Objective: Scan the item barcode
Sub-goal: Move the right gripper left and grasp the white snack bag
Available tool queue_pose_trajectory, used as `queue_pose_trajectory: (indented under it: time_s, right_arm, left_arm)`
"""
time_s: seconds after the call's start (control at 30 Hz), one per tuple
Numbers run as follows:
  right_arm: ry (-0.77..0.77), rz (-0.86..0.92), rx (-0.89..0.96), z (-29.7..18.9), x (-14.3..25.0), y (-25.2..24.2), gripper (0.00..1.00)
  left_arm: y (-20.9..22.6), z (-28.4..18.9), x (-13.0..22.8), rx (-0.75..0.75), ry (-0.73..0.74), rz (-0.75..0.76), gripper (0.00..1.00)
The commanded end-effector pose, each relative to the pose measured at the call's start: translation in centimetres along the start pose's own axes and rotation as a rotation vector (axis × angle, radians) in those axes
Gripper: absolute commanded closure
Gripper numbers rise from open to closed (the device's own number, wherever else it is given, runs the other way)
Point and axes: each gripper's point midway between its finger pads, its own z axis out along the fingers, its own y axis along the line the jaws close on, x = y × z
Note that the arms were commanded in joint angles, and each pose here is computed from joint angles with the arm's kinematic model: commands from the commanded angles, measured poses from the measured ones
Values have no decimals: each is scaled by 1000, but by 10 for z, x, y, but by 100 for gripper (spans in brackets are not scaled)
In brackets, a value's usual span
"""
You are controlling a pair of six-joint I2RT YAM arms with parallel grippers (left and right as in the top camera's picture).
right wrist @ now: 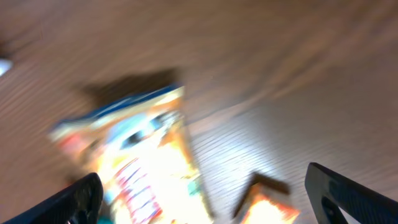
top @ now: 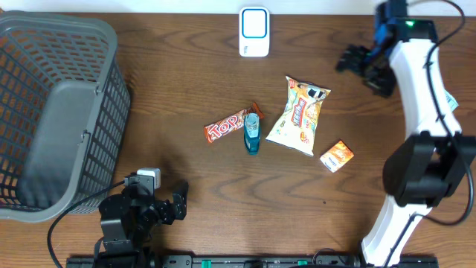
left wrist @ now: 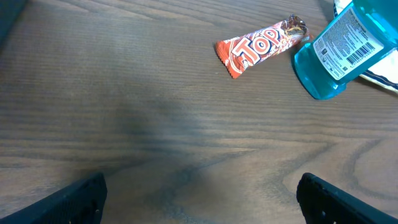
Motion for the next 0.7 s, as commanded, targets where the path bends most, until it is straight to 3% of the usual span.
queue_pose_trajectory:
  time_s: [0.0, 0.13, 0.27, 0.5, 0.67]
  right_arm:
    - [13, -173, -49, -5, 31, 48, 1]
    - [42, -303, -60, 8, 69, 93, 1]
    - [3, -296, 50, 31, 94, 115, 10]
    - [-266, -285, 311, 44, 100, 123, 11]
    - [-322, -264, 359, 50, 99, 123, 13]
  left_arm:
    - [0, 0, -1, 0, -2, -2, 2]
    - [0, 0, -1, 0, -2, -2, 2]
    - [0, 0, -1, 0, -2, -2, 2]
    - [0, 0, -1, 0, -2, -2, 2]
    - [0, 0, -1, 0, -2, -2, 2]
